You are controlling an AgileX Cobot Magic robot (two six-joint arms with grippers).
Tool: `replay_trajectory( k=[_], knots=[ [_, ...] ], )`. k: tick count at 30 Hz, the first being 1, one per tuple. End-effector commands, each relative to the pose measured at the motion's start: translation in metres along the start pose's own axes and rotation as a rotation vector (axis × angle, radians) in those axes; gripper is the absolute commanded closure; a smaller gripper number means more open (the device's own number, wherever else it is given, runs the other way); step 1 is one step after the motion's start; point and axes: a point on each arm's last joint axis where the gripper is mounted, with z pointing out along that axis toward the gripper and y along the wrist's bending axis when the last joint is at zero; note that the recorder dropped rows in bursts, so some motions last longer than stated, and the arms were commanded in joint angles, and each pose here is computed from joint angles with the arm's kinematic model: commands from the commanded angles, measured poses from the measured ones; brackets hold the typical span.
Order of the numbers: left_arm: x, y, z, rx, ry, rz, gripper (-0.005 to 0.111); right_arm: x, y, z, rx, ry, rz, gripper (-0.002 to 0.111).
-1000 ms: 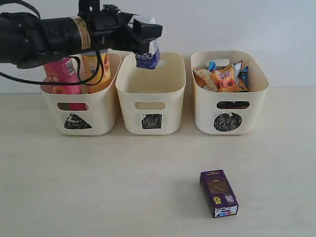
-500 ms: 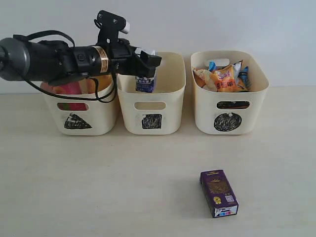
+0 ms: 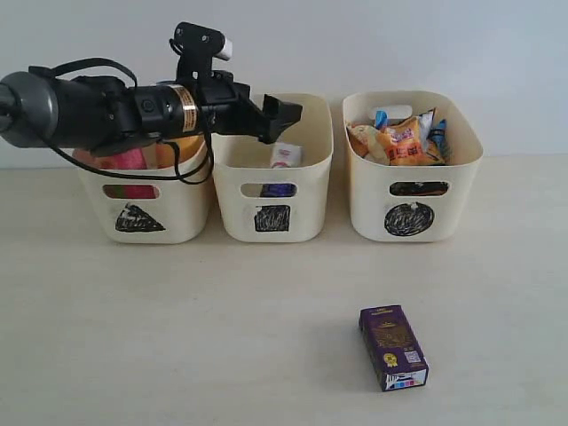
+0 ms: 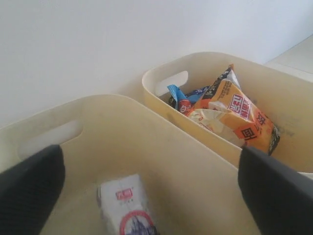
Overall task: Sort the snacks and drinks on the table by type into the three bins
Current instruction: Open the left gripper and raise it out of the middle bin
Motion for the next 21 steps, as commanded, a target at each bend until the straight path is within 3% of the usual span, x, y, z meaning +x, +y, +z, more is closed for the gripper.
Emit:
replay_trajectory(
  k=[1,4,9,11,14,17,19,21],
  knots=[
    [-0.019,-0.004,-0.008,0.001,-0.01,0.005,0.025,0.001,0.0,0.0,0.001,-0.005,-0.001,0.108],
    [-0.03,-0.004,-0.016,-0.023,0.014,0.022,0.042,0.001,0.0,0.0,0.001,-0.005,-0.001,0.108],
    [-0.047,-0.01,-0.033,0.005,0.084,0.123,0.1,0.001,0.0,0.0,0.001,-0.005,-0.001,0.108],
    [-0.053,-0.013,-0.039,0.024,0.108,0.151,0.103,0.001,0.0,0.0,0.001,-0.005,-0.001,0.108],
    [-0.064,-0.016,-0.048,0.024,0.097,0.058,0.103,0.001,0.0,0.0,0.001,-0.005,-0.001,0.108],
    [-0.073,-0.019,-0.059,0.012,0.08,0.071,0.103,0.001,0.0,0.0,0.001,-0.005,-0.001,0.108],
    [-0.078,-0.015,-0.066,-0.051,0.072,0.116,0.103,0.001,0.0,0.0,0.001,-0.005,-0.001,0.108],
    [-0.083,-0.005,-0.073,-0.181,0.07,0.167,0.103,0.001,0.0,0.0,0.001,-0.005,-0.001,0.108]
  ],
)
